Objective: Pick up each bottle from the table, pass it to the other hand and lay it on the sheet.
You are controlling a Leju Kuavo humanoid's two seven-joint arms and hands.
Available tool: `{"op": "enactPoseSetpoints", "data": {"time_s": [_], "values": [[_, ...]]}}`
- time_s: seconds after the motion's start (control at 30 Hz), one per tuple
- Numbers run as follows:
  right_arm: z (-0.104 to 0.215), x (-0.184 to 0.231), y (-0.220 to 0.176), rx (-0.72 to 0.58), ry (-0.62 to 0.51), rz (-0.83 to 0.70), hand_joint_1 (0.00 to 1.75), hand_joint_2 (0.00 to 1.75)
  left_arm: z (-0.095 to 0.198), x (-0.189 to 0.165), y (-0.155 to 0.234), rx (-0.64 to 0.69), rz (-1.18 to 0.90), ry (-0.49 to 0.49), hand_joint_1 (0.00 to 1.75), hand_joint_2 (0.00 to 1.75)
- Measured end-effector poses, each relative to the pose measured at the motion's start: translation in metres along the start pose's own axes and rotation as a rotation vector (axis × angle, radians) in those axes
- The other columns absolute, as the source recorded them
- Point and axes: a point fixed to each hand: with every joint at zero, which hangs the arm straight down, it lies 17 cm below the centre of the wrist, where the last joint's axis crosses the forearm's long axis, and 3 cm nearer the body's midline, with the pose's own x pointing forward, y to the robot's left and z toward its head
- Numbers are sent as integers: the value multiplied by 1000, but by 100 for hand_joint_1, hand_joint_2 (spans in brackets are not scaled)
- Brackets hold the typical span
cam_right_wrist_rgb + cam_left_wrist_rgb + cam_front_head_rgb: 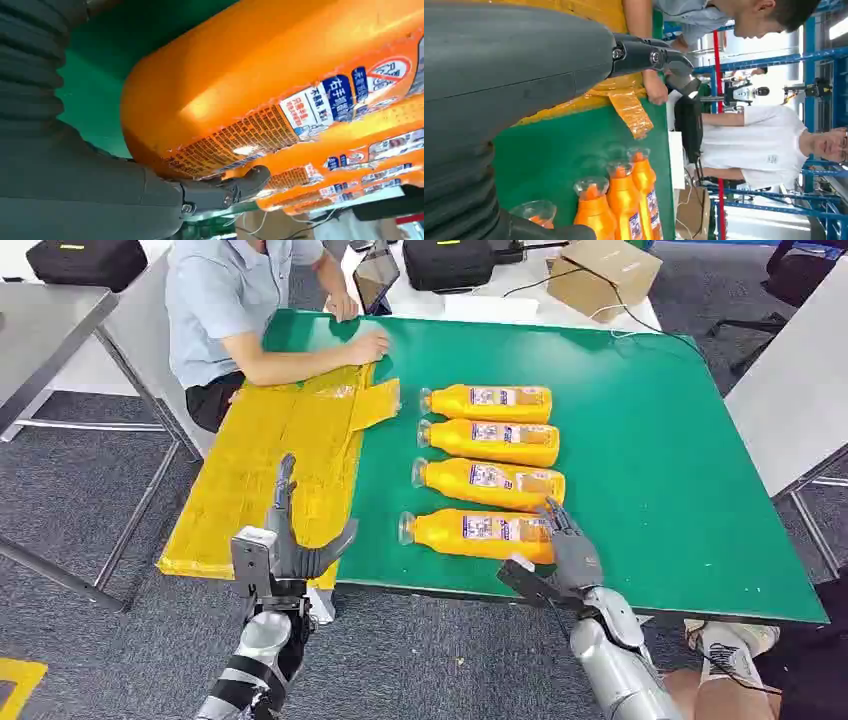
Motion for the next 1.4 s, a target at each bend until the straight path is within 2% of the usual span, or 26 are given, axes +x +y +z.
{"op": "enactPoseSetpoints", "data": {"time_s": [0.2, 0.23, 0.53, 0.87, 1.13, 1.33, 1.4], "values": [[-13, 13, 18, 83, -21, -2, 0, 175, -5, -1, -7, -24, 2, 0, 0, 175], [-15, 17, 20, 95, -35, 2, 175, 175, -6, -2, -8, -28, 2, 1, 0, 175], [-23, 32, 28, 153, -80, 6, 175, 175, -9, -2, -18, -53, 10, -3, 0, 175], [-29, 27, 34, 242, -59, 41, 175, 175, -12, 0, -20, -60, 11, -12, 0, 175], [-29, 25, 35, 256, -54, 47, 175, 175, -13, 1, -19, -54, 6, -17, 0, 175], [-16, 42, 32, 150, -121, -180, 175, 175, -15, 15, 7, 80, -23, -77, 0, 175], [-12, 44, 35, 133, -122, -212, 175, 175, -15, 20, 12, 101, -19, -88, 0, 175]]}}
